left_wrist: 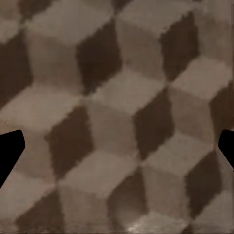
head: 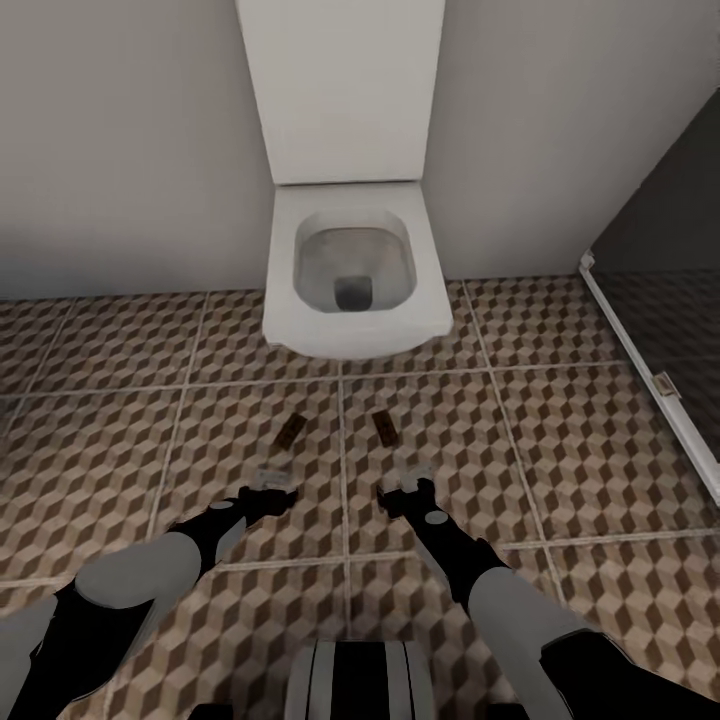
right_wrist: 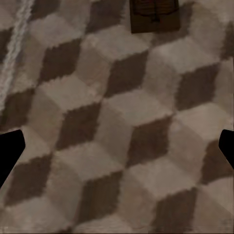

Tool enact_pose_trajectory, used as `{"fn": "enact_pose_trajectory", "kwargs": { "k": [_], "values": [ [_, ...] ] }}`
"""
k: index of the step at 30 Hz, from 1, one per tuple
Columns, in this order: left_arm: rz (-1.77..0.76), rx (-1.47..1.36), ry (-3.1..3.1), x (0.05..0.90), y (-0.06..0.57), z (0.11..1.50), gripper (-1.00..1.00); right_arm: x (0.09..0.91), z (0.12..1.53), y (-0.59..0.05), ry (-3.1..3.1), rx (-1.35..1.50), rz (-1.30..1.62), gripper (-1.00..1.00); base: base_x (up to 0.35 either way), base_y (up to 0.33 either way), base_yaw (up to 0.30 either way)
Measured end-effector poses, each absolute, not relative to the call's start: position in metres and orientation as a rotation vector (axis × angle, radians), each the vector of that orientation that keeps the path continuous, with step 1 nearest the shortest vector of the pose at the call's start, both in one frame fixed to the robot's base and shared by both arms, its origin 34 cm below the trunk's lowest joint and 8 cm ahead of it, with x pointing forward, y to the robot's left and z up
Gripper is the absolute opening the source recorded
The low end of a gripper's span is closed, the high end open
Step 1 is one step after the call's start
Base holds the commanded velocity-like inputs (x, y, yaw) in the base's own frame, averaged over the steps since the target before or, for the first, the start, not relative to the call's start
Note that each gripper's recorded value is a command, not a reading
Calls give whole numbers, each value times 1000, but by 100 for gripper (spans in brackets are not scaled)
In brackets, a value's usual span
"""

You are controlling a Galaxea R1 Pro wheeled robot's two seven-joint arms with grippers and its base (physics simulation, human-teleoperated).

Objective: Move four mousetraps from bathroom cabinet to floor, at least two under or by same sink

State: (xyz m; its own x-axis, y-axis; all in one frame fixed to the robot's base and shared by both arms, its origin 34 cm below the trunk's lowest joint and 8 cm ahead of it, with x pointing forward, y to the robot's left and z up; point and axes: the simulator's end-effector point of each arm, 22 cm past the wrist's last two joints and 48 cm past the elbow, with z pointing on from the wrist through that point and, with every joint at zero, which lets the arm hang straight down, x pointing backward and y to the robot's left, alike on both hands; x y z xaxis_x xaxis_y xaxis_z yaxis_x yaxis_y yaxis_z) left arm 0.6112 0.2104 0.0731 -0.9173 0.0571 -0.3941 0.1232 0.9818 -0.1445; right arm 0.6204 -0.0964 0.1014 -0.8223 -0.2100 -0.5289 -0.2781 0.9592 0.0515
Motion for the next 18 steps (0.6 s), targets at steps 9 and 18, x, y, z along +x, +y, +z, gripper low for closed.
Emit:
{"fn": "enact_pose_trajectory", "kwargs": {
  "k": [9,18],
  "values": [
    [-235,130,2728,612,210,73,100,621,102,-96,2567,-346,171,100,-291,0,0],
    [-234,130,2728,612,210,74,100,621,102,-96,2567,-345,170,100,-44,0,0]
  ]
}}
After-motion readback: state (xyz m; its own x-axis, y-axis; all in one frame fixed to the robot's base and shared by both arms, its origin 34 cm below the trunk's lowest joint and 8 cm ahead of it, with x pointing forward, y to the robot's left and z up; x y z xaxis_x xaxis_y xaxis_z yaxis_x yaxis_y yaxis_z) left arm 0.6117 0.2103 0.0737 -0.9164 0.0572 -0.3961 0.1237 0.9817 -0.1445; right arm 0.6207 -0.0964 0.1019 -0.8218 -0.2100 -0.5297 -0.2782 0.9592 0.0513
